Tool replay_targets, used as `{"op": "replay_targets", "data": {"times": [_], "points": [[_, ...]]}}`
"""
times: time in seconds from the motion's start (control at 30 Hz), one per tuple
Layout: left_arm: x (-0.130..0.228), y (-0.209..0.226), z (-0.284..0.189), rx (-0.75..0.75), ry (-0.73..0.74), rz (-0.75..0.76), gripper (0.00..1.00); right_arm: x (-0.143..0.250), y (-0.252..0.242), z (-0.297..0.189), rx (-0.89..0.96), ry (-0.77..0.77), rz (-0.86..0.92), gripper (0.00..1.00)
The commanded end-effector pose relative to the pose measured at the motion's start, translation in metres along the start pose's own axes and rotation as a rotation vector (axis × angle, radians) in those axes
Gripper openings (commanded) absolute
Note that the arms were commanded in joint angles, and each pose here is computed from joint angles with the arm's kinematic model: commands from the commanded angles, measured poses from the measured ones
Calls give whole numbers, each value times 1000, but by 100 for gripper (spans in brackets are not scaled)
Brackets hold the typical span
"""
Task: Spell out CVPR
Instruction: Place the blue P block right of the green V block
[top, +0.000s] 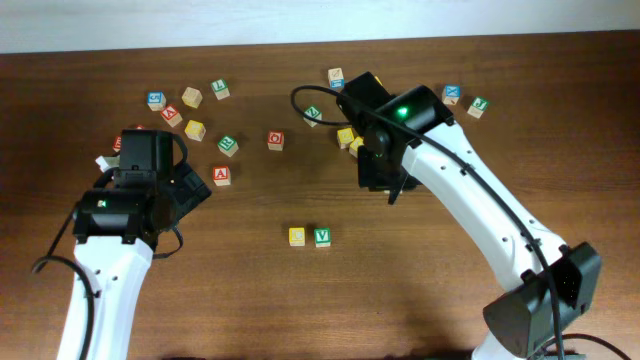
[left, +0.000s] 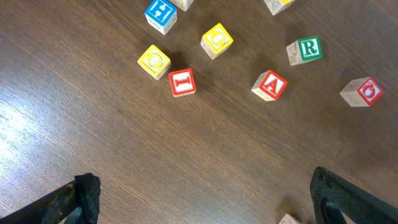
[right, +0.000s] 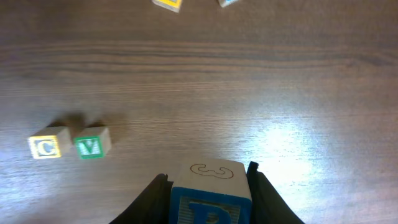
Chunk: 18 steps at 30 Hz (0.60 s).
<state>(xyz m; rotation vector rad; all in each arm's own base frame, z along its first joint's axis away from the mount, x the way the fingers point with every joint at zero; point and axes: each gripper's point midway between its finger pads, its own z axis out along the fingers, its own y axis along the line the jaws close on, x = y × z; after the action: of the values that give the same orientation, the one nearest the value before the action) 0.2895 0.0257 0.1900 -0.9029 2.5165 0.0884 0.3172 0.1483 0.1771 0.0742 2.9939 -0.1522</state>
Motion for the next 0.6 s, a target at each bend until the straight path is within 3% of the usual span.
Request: {"op": "replay_targets", "data": {"times": [0.0, 0.33, 0.57], "points": [[-1, 0, 0, 3, -1, 6, 99, 7, -12, 15, 5, 52, 26, 28], [-1, 0, 0, 3, -1, 6, 99, 47, 1, 88, -65, 190, -24, 27], [-1, 0, 0, 3, -1, 7, 99, 61, 13, 103, -137, 235, -45, 27]]}}
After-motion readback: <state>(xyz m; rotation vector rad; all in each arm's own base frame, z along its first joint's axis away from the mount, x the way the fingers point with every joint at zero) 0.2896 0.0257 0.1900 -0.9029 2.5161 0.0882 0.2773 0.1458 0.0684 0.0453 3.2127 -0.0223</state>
